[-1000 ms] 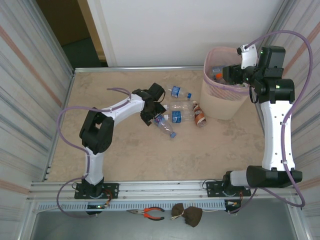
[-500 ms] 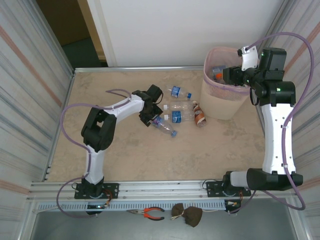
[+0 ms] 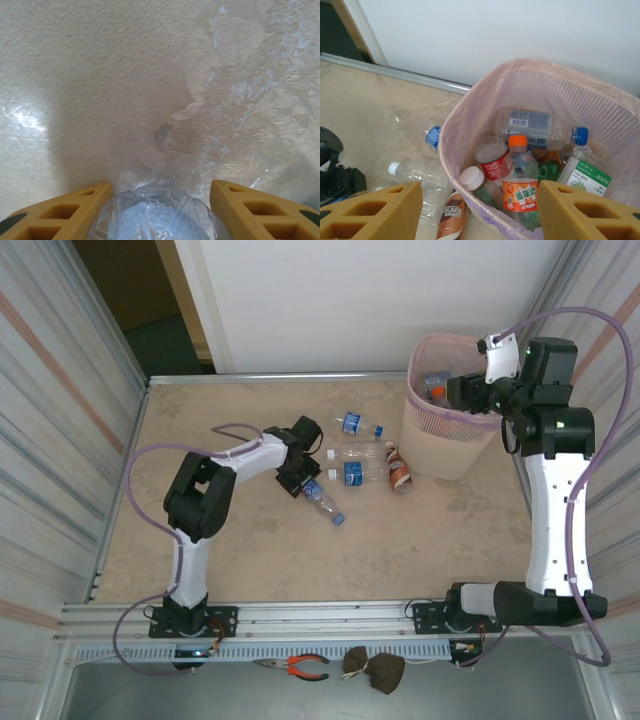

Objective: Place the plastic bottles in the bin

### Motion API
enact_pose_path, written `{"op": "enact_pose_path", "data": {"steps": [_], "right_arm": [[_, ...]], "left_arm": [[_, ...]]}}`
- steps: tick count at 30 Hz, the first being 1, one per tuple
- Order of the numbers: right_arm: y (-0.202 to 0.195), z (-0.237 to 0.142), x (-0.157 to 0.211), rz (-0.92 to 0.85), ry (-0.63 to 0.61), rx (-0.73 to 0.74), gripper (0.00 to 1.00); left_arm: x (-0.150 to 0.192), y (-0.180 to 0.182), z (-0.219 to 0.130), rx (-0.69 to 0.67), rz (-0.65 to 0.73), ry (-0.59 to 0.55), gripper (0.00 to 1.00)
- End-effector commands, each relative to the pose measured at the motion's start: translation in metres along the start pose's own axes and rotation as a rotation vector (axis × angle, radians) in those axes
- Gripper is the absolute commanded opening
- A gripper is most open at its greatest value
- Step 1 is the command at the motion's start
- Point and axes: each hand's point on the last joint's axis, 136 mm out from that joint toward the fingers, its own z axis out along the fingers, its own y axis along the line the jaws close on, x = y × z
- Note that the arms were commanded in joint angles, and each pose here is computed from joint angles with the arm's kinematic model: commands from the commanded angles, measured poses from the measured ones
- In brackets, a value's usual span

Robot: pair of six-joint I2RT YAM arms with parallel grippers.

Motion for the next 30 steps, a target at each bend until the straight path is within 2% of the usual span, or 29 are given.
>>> {"op": "enact_pose_path", "data": {"steps": [1,9,15,19,24,30], "right_arm": [[0.010,-0.012,-0.005,-0.025,-0.032,-0.021,0.62],[0.026,-0.029,-0.012,-0.023,-0.094,-0.068,0.61],[0.048,-0.047,-0.019,-0.013,-0.183,-0.157,0.61],[0.067,-0.059,-0.020,0.008,-0.252,-0.250,0.62],[0.091,-0.070,-0.022,0.050,-0.325,-0.393,0.62],[0.128,-0.084,-0.023,0.073,-0.377,-0.585,0.63]], "left_arm": [[-0.009,0.002,-0.019,0.018,-0.013,-0.044,0.51],[-0.017,-0.006,-0.058,0.107,0.025,-0.107,0.47],[-0.026,-0.030,-0.105,0.271,0.137,-0.201,0.46],[-0.032,-0.053,-0.153,0.448,0.254,-0.312,0.46],[-0.030,-0.080,-0.233,0.721,0.416,-0.468,0.43],[-0.008,-0.095,-0.329,1.037,0.614,-0.629,0.40]]}}
